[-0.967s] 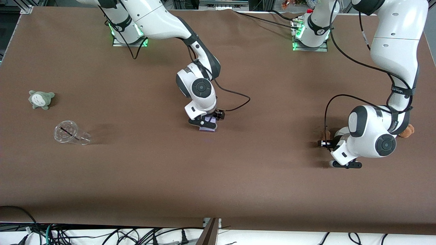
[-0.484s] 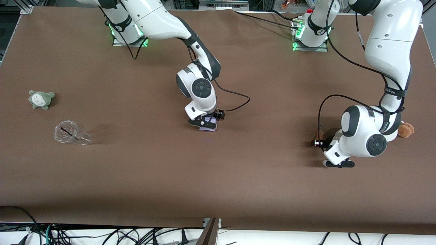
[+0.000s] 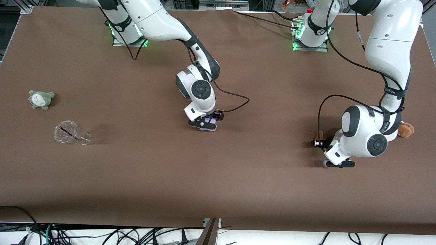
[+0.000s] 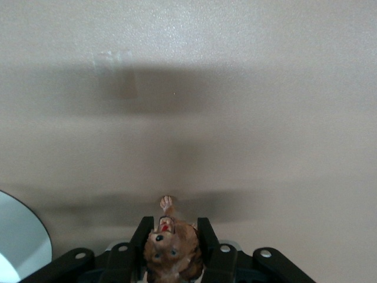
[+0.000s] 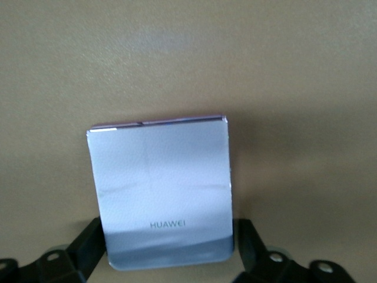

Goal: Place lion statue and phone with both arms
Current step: 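Lower the lion beside the lamp while the right gripper carries the box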

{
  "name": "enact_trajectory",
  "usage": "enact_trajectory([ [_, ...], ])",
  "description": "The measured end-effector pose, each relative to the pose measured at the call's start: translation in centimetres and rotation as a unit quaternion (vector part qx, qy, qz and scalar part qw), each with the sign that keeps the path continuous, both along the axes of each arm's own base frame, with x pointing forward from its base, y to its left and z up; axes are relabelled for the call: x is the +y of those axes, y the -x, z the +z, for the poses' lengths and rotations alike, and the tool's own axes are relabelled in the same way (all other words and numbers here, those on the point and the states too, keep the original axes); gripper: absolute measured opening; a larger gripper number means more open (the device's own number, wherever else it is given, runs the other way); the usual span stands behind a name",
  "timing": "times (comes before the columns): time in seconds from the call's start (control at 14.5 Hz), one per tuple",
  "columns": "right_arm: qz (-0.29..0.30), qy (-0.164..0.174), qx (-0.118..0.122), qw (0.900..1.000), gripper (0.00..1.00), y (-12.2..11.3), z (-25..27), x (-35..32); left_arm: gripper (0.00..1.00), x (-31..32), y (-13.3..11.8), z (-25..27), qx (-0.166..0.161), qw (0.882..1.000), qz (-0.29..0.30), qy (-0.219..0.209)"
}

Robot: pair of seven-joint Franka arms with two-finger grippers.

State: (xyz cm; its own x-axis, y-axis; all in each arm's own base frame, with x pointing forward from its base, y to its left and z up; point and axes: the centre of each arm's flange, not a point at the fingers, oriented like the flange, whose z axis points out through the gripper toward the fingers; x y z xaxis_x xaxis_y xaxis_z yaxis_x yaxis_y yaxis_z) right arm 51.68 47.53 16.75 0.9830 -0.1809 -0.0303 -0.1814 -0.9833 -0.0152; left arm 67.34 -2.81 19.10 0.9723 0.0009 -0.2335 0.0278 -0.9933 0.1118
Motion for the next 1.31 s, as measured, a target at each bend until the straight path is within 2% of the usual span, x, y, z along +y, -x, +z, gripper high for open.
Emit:
enact_trajectory([
  [0.07,0.0,-0.001,-0.002,1.0,0.85,-0.1,0.3,0.0,0.48,0.0,0.0,-0.2,0.002,1.0,0.0,0.0],
  [0.14,0.0,-0.003,-0.004,1.0,0.85,-0.2,0.4,0.1,0.55,0.0,0.1,-0.4,0.003,1.0,0.0,0.0],
  [0.28,0.006,-0.005,-0.008,1.0,0.85,-0.3,0.3,0.1,0.76,0.0,0.2,-0.7,0.005,1.0,0.0,0.0],
  [0.41,0.018,-0.012,-0.019,1.0,0.85,-1.5,1.4,0.0,0.96,0.1,0.1,-0.7,0.005,1.0,0.001,0.0],
  [0.48,0.022,-0.012,-0.022,0.999,0.85,-2.6,2.3,-0.7,1.0,0.2,0.1,-0.7,0.005,1.0,0.003,0.001],
  [0.69,0.061,-0.003,-0.015,0.998,0.85,-7.1,4.2,-6.3,1.0,0.3,-0.2,0.3,0.005,1.0,0.003,0.001],
  [0.9,0.089,0.028,0.004,0.996,0.85,-11.3,4.6,-14.5,1.0,-0.2,-0.9,5.4,-0.011,1.0,-0.004,0.0],
  [1.17,0.098,0.075,0.029,0.992,0.85,-14.2,4.7,-23.5,1.0,-1.7,-0.1,14.7,-0.023,0.999,-0.023,-0.001],
  [1.31,0.098,0.082,0.04,0.991,0.85,-15.3,4.4,-28.6,1.0,-2.7,1.0,19.9,-0.031,0.999,-0.038,-0.008],
])
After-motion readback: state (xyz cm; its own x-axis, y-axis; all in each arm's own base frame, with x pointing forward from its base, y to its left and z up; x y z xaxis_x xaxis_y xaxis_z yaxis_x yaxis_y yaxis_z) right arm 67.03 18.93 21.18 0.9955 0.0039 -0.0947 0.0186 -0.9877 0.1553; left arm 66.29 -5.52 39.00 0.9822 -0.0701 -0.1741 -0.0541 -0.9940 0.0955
